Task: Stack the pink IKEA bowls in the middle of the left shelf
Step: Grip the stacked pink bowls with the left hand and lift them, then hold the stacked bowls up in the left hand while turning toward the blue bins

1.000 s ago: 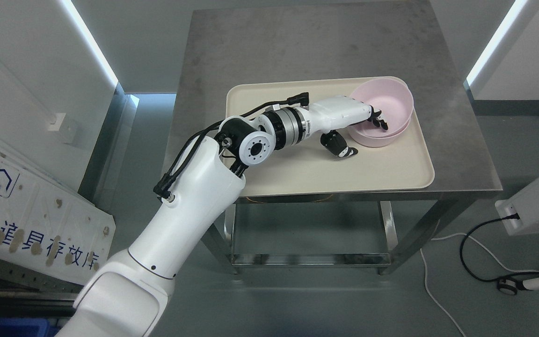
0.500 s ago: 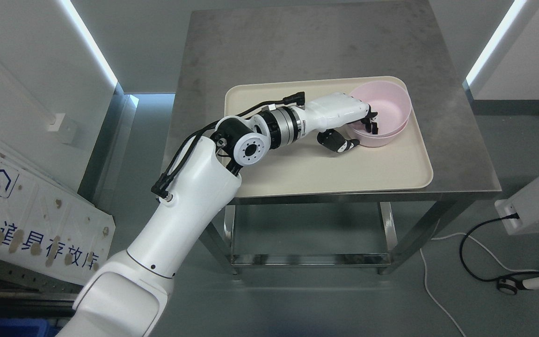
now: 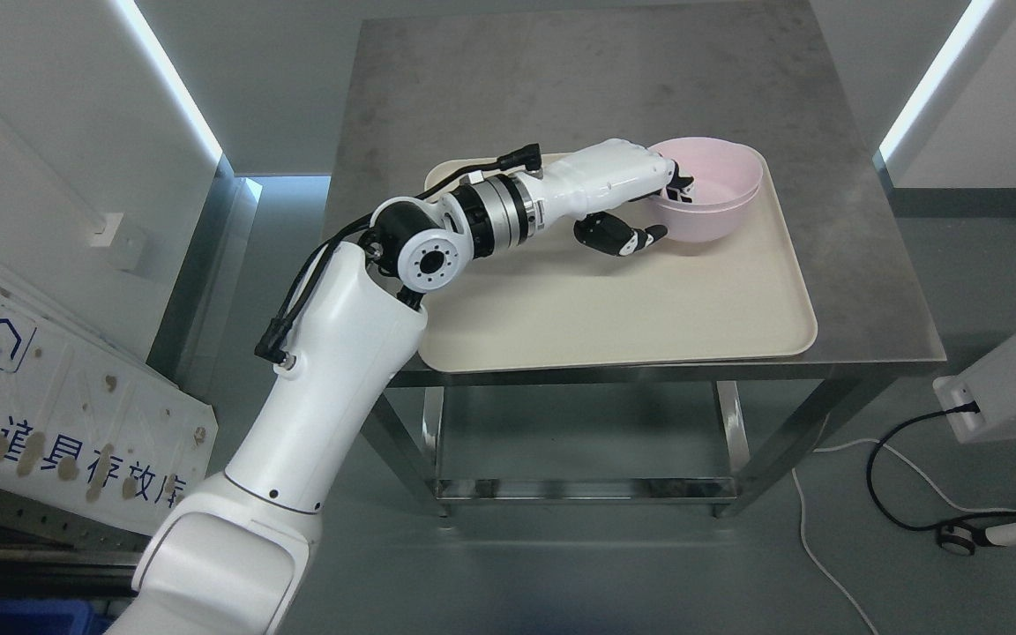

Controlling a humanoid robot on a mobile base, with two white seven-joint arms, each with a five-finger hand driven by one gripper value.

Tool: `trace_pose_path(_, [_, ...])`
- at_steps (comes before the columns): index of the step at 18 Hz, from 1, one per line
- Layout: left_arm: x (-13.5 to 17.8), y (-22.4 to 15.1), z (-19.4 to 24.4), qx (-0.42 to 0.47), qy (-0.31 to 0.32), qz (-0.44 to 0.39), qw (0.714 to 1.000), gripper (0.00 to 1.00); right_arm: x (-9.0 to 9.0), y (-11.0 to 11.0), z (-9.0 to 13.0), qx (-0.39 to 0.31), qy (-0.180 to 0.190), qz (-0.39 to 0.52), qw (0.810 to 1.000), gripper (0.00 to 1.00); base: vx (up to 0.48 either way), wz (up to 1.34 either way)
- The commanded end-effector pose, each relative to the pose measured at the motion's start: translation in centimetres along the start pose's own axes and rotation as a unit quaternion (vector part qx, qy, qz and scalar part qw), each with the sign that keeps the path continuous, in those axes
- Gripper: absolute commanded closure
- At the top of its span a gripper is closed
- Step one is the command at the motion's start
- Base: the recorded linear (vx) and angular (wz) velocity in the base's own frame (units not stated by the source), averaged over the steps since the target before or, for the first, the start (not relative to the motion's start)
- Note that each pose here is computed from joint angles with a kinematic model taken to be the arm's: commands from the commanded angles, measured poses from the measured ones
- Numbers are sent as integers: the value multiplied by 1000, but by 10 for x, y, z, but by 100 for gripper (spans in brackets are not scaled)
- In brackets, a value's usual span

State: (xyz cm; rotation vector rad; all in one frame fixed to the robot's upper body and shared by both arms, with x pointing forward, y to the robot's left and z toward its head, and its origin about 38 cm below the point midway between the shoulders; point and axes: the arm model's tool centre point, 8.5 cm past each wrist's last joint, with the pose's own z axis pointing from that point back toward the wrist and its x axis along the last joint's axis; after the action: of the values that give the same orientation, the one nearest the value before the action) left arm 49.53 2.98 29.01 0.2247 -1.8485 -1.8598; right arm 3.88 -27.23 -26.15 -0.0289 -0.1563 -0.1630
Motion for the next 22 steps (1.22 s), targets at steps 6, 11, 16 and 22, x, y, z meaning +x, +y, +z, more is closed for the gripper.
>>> trace_pose_path(6, [10,88,137,202,-77,-59,974,96,2,-11,1,-8,-1,2,1000,0,0,0])
trace_pose_path(11, [8,54,196,257,-95,-71,959,97,2,-11,1,-8,-1,2,1000,0,0,0])
trace_pose_path(16, [3,25,210,269,-89,-32,958,96,2,-11,1,-8,-1,2,1000,0,-18,-42])
trace_pose_path(22, [0,5,214,266,-82,-8,960,96,2,-11,1,-8,-1,2,1000,0,-96,-196])
